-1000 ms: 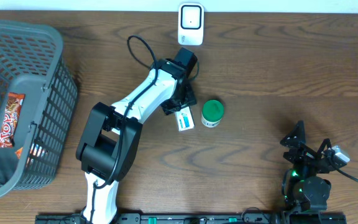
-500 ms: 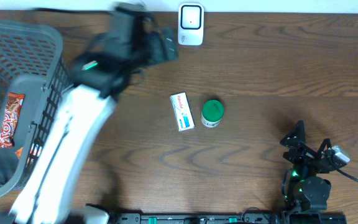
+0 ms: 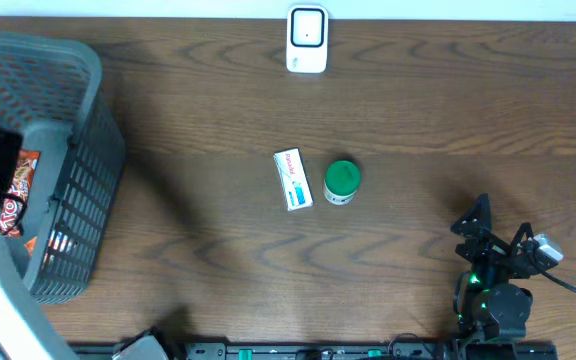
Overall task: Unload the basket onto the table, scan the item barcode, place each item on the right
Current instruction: 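Reach the left gripper into the basket and grasp the small orange box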
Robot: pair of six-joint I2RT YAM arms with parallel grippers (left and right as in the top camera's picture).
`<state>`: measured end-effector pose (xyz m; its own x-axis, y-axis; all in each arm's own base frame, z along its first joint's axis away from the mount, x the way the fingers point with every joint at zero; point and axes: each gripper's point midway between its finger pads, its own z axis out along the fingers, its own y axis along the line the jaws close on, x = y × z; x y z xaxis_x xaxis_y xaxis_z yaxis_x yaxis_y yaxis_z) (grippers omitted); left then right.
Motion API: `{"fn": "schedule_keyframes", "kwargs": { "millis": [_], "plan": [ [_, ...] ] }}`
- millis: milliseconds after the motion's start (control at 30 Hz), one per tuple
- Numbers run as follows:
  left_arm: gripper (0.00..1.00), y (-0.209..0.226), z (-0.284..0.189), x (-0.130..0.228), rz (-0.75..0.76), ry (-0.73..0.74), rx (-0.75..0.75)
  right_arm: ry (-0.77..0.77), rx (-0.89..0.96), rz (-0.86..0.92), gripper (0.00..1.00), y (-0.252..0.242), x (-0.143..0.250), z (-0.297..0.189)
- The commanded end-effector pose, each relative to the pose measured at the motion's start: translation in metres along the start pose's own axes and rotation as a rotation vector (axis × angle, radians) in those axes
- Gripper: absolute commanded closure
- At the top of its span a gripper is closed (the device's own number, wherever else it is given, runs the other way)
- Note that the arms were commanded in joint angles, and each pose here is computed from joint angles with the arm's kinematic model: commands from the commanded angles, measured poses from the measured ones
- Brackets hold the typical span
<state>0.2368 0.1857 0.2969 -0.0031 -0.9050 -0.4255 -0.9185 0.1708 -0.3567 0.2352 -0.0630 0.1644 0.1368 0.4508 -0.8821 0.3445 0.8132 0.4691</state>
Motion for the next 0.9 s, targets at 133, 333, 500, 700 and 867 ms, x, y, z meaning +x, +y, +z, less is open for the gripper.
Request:
{"fn": "schedule_keyframes", "kwargs": {
  "millis": [133, 333, 500, 700, 867],
  "plan": [
    [0.02, 0.073, 0.091, 0.034, -0.388, 0.142, -0.324, -0.008, 0.020, -0.017, 0.01, -0.005, -0.002, 0.000],
    [0.02, 0.097, 0.149, 0.059, -0.461, 0.146, -0.385, -0.008, 0.019, -0.018, 0.01, -0.005, -0.001, 0.000],
    [0.02, 0.103, 0.175, 0.065, -0.469, 0.137, -0.384, -0.008, 0.020, -0.017, 0.01, -0.005, -0.002, 0.000],
    [0.02, 0.126, 0.197, 0.070, -0.514, 0.094, -0.499, -0.008, 0.019, -0.017, 0.01, -0.005, -0.001, 0.000],
    [0.02, 0.130, 0.219, 0.076, -0.505, 0.112, -0.526, -0.008, 0.019, -0.017, 0.01, -0.005, -0.001, 0.000]
  ]
}}
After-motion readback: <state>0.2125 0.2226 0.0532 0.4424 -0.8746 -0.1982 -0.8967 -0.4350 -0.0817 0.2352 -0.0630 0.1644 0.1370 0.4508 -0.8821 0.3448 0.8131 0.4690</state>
